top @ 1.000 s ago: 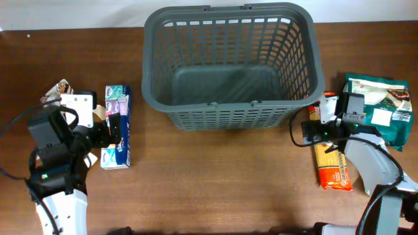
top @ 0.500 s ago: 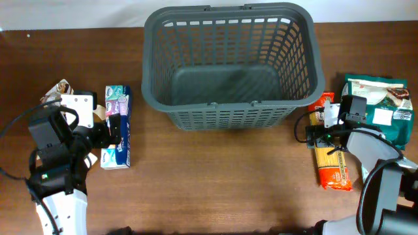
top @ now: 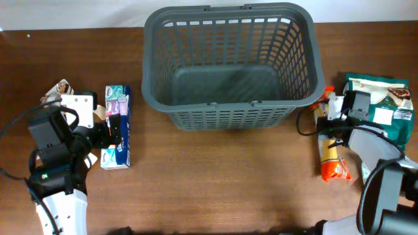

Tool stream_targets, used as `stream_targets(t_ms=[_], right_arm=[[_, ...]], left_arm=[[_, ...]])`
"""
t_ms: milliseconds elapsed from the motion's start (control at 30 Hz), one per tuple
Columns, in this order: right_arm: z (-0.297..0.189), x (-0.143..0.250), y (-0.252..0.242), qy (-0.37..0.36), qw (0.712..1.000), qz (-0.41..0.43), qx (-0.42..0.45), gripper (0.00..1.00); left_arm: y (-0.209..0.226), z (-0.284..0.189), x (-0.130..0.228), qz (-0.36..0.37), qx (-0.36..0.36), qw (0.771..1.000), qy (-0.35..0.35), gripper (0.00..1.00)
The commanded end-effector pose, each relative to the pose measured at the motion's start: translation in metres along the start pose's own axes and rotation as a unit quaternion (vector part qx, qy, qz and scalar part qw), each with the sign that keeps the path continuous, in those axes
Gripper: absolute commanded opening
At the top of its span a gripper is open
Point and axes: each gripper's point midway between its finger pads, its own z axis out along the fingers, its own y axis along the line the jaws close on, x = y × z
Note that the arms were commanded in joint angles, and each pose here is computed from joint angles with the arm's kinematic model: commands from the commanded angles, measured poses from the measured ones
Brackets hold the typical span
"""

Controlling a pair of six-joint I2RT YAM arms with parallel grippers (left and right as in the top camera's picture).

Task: Pack container
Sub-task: 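Lift the spaghetti pack with the right gripper over the basket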

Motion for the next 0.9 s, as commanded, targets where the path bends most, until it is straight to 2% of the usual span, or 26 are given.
stream_targets(t_ms=[0,167,333,467,633,733,867], right_arm=[[0.021,0.041,0.002,0.068,0.998,0.001,0.005,0.04],[0.015,0.033,0.0,0.052,0.999,0.001,0.008,0.04],[-0.018,-0.018,-0.009,-0.018,1.0,-0.001,0.023,0.04],[-0.075,-0.08,-0.02,-0.114,0.993,-0.002,0.043,0.04],[-0.179,-0.162,-0.033,-0.262,0.962,-0.005,0.073,0.04],[-0.238,-0.193,-0.038,-0.328,0.941,-0.005,0.086,0.04],[-0.296,-0.212,-0.04,-0.378,0.921,-0.006,0.096,0.04]], left_arm=[[0.004,0.001,0.001,-0.004,-0.007,1.0,0.003,0.99],[0.004,0.001,0.001,-0.004,-0.007,1.0,0.003,0.99],[0.004,0.001,0.001,-0.004,-0.007,1.0,0.003,0.99],[0.004,0.001,0.001,-0.004,-0.007,1.0,0.003,0.99],[0.004,0.001,0.001,-0.004,-0.007,1.0,0.003,0.99],[0.004,0.001,0.001,-0.004,-0.007,1.0,0.003,0.99],[0.004,0.001,0.001,-0.004,-0.007,1.0,0.003,0.99]])
